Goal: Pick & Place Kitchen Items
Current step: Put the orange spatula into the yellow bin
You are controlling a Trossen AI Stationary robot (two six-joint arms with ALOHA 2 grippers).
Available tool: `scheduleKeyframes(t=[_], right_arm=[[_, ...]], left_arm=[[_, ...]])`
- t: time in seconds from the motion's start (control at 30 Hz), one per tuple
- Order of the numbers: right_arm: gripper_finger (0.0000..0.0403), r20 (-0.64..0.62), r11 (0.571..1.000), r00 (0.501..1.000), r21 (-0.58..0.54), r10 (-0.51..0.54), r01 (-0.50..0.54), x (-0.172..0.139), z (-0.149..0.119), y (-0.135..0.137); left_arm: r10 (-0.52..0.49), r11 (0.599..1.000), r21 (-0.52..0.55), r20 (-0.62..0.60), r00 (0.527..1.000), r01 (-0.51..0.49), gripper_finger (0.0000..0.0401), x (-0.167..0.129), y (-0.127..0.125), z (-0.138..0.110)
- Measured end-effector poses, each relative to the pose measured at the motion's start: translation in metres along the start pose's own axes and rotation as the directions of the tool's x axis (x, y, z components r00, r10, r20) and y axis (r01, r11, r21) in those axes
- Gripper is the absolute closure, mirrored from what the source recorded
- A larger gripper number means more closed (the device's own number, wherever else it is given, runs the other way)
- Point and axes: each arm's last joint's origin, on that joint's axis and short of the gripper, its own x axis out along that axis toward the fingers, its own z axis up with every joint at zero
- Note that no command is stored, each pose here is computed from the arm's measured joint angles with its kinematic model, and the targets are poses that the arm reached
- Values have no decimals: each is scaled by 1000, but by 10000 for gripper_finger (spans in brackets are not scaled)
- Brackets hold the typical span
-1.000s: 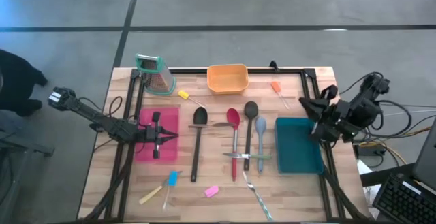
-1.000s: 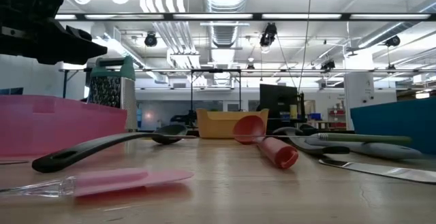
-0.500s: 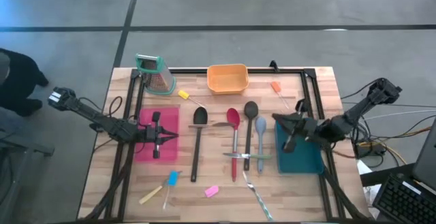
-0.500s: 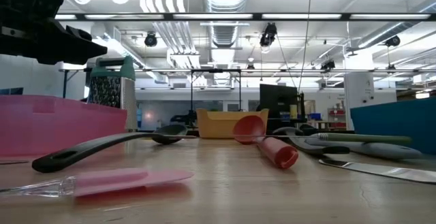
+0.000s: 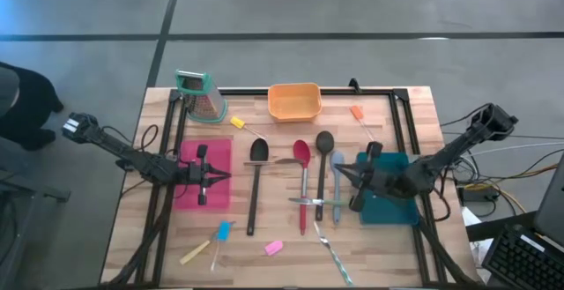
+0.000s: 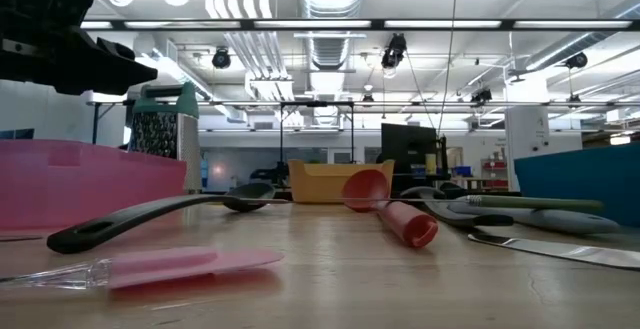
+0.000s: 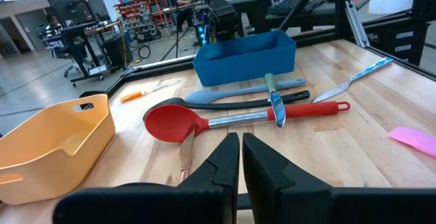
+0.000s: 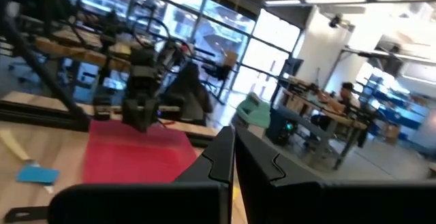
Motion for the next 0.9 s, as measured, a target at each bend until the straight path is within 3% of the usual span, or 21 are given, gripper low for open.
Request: scheduleKeyframes(t=[0.1,0.23,0.3,0.43,0.57,0.67,0.77,0.83,0.9], right_arm=[[394,-16,1000,1000,-12,-13,13,4,-4,1],[394,-60,989,998,-142,-35,26,9,-10,-2],[394,-132,971,981,-212,-145,114,13,-15,-8],[394,-253,873,856,-321,-452,366,26,-6,-44],[394,-358,817,748,-386,-560,427,36,-3,-89],[394,-507,850,682,-303,-527,432,32,1,-130],[394,-711,911,609,-111,-351,396,27,-3,-163],[394,-793,919,542,-55,-278,391,23,-9,-181],[394,-822,907,499,-48,-275,419,22,-14,-196]], left_arm=[[-1,1000,0,0,1000,1,378,0,0,0],[-1,1000,0,0,1000,1,378,0,0,0],[0,1000,0,0,1000,0,378,0,0,0],[0,1000,0,0,1000,0,378,0,0,0],[-1,1000,5,-10,1000,1,378,0,0,-1],[-2,1000,8,-16,1000,2,378,0,0,-2],[-2,1000,9,-18,1000,2,378,0,0,-2],[-3,1000,11,-21,1000,3,378,0,0,-2],[-3,1000,11,-22,1000,3,378,0,0,-2]])
